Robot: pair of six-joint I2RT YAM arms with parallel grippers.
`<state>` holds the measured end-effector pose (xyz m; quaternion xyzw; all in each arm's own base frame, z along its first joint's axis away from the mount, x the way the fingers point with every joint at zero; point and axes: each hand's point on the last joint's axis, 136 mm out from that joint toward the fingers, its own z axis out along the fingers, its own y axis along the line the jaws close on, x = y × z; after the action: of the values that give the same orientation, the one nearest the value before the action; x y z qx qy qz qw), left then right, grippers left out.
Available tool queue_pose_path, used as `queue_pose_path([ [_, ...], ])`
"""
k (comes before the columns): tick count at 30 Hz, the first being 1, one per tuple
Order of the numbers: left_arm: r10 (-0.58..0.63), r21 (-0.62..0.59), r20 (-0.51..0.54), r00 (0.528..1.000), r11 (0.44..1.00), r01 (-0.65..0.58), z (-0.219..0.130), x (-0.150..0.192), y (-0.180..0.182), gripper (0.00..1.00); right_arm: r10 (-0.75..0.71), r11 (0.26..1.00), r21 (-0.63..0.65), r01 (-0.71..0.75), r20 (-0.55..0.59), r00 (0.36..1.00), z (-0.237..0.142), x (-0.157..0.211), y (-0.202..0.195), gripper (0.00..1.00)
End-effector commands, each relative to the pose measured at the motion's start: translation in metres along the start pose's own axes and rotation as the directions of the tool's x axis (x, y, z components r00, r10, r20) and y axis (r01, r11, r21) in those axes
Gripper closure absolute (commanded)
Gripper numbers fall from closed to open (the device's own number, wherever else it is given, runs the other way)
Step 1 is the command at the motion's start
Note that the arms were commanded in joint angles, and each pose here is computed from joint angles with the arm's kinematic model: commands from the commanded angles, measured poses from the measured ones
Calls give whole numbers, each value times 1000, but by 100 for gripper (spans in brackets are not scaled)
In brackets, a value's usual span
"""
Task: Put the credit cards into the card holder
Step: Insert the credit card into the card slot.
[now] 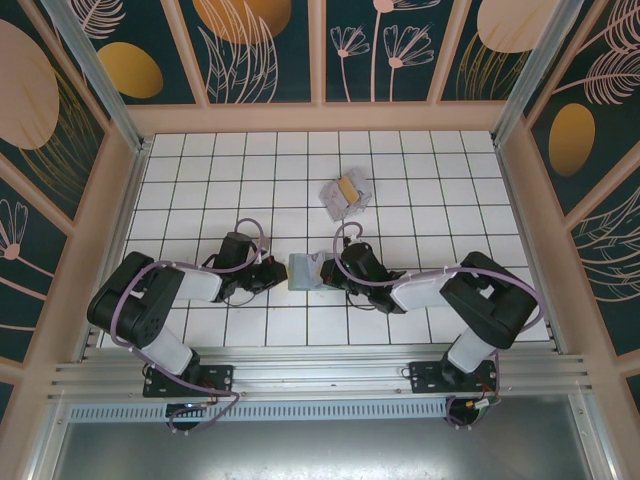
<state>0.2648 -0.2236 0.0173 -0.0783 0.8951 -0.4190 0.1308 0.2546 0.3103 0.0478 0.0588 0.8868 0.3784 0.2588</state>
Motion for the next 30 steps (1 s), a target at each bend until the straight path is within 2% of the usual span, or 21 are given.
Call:
queue_pose_path([
  [1, 15, 13, -7, 1000, 1000, -15, -3, 4, -4, 94, 25, 998, 57, -20, -81, 996, 3, 30, -22, 95],
  [13, 15, 14, -2, 1000, 1000, -15, -6, 5, -5, 94, 43, 999, 20, -41, -104, 994, 17, 35, -16, 95],
  [21, 19, 19, 3, 1000, 1000, -19, -5, 1, -9, 94, -49, 997, 51, 57, -148, 988, 27, 40, -3, 93],
  [24, 23, 18, 3, 1000, 1000, -23, -5, 0, -9, 94, -76, 992, 91, 88, -131, 988, 22, 33, -5, 83],
  [27, 26, 15, 2, 1000, 1000, -26, -5, 1, -8, 94, -110, 985, 124, 123, -108, 988, 11, 24, -5, 68],
  [30, 25, 12, -2, 1000, 1000, -25, -5, 2, -7, 94, -147, 974, 160, 160, -86, 985, 1, 13, -4, 63],
])
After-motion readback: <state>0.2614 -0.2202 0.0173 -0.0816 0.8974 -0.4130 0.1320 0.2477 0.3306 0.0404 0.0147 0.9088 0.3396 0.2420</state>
